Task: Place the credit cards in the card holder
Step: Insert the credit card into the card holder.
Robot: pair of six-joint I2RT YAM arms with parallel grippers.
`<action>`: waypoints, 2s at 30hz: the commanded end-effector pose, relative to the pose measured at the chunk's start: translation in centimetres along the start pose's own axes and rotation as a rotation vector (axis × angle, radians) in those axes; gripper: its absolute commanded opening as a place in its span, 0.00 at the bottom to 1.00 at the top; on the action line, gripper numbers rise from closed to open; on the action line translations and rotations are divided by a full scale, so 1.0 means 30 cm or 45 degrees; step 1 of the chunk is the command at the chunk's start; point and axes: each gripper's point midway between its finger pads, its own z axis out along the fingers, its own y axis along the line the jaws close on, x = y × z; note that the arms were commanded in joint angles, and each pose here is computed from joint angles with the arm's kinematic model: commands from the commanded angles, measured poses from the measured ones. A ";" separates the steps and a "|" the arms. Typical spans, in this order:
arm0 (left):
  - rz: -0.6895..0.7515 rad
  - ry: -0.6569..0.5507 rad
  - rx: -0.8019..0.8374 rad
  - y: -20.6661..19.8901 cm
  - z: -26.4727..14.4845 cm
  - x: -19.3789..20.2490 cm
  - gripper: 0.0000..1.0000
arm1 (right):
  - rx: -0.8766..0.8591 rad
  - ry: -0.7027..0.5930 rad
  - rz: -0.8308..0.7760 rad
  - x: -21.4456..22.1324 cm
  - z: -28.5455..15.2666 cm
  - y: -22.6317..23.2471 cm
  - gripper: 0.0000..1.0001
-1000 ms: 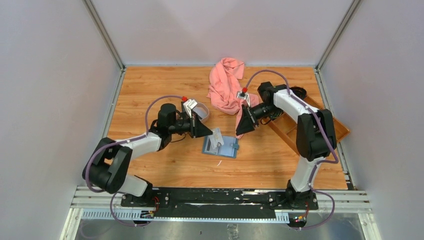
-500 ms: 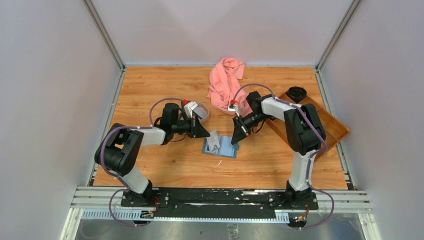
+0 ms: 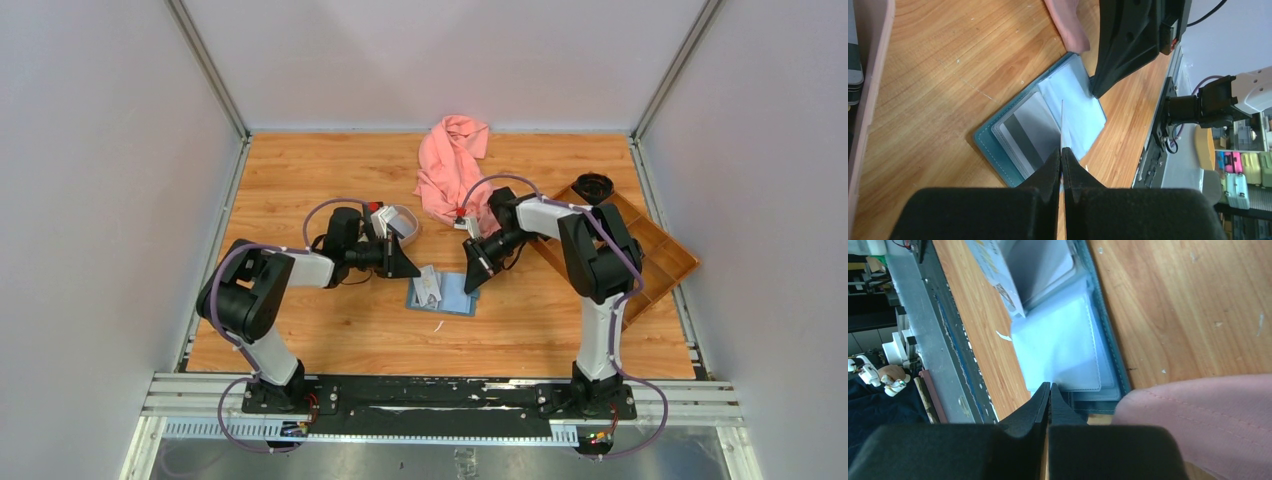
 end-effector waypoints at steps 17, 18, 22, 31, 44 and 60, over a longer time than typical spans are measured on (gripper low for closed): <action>-0.039 0.047 0.061 -0.021 0.019 0.006 0.00 | 0.095 0.101 0.043 0.046 0.035 -0.047 0.00; -0.042 0.051 0.061 -0.021 0.022 0.008 0.00 | 0.096 0.099 0.043 0.045 0.034 -0.047 0.00; -0.056 0.059 0.060 -0.020 0.030 0.012 0.00 | 0.100 0.101 0.040 0.045 0.034 -0.049 0.00; -0.082 0.065 0.004 0.001 0.053 0.037 0.00 | 0.102 0.100 0.041 0.043 0.033 -0.047 0.00; -0.125 0.096 -0.115 0.048 0.090 0.063 0.00 | 0.101 0.092 0.034 0.036 0.029 -0.041 0.00; -0.182 0.308 -0.311 0.092 0.109 0.115 0.00 | 0.104 0.079 0.019 0.024 0.024 -0.032 0.00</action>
